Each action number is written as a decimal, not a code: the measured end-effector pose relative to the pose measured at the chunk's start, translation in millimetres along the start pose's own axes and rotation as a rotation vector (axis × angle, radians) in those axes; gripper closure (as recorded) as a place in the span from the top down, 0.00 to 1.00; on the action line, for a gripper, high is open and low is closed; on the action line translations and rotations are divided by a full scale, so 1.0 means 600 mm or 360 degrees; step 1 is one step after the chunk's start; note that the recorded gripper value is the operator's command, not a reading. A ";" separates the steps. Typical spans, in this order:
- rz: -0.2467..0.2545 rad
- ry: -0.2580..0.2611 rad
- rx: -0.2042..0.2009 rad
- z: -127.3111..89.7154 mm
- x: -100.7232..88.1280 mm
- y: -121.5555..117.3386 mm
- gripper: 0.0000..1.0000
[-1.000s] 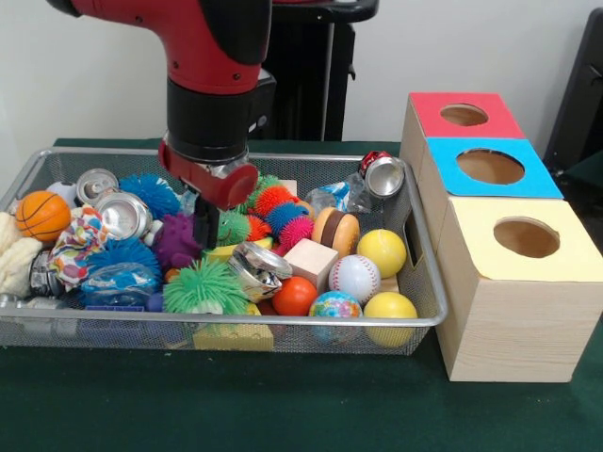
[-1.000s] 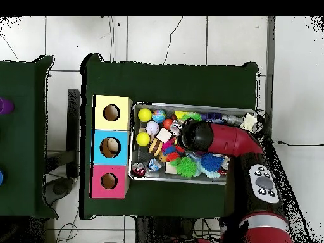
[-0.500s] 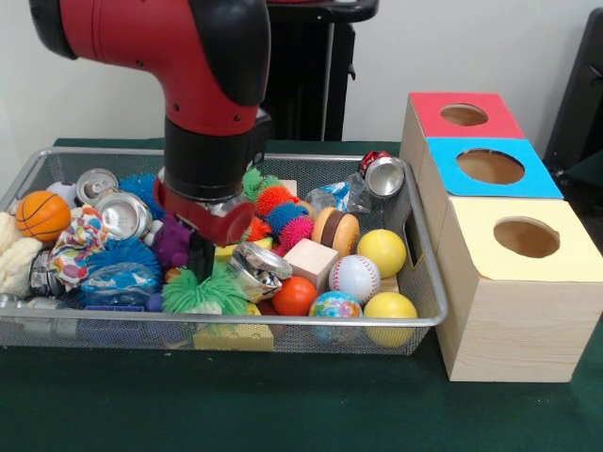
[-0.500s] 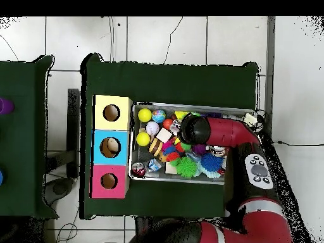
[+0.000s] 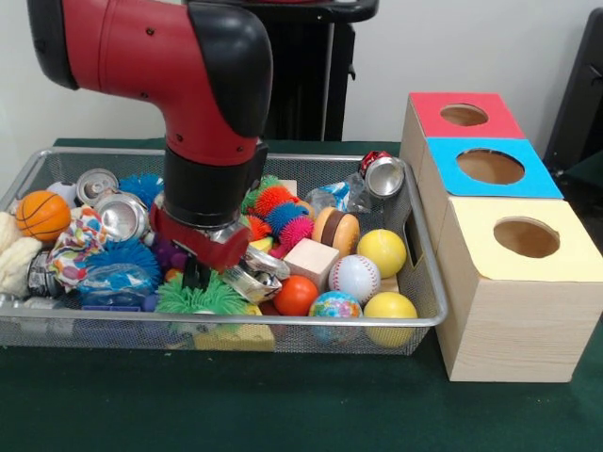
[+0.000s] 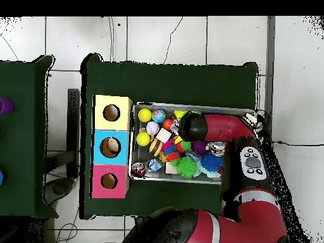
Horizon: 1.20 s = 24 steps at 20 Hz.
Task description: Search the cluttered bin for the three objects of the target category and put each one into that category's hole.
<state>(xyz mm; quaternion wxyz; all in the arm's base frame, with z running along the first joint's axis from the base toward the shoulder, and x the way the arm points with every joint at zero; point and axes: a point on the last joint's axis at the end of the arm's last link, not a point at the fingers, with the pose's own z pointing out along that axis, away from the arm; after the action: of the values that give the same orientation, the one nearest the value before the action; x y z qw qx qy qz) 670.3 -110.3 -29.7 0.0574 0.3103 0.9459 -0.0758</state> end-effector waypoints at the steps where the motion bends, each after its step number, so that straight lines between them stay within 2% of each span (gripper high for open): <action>1: -0.0021 -0.0007 0.0004 0.004 0.002 0.005 0.00; 9: -0.0056 -0.0015 0.0009 0.016 0.007 0.018 0.00; 18: -0.0101 -0.0026 0.0019 0.008 0.023 0.047 0.00; 24: -0.0070 0.0002 -0.0008 0.002 0.035 0.070 0.00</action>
<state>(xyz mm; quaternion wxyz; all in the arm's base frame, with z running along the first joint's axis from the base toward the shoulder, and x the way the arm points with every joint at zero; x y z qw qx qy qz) 678.5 -65.1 -38.4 0.0559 0.2895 0.9526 -0.0745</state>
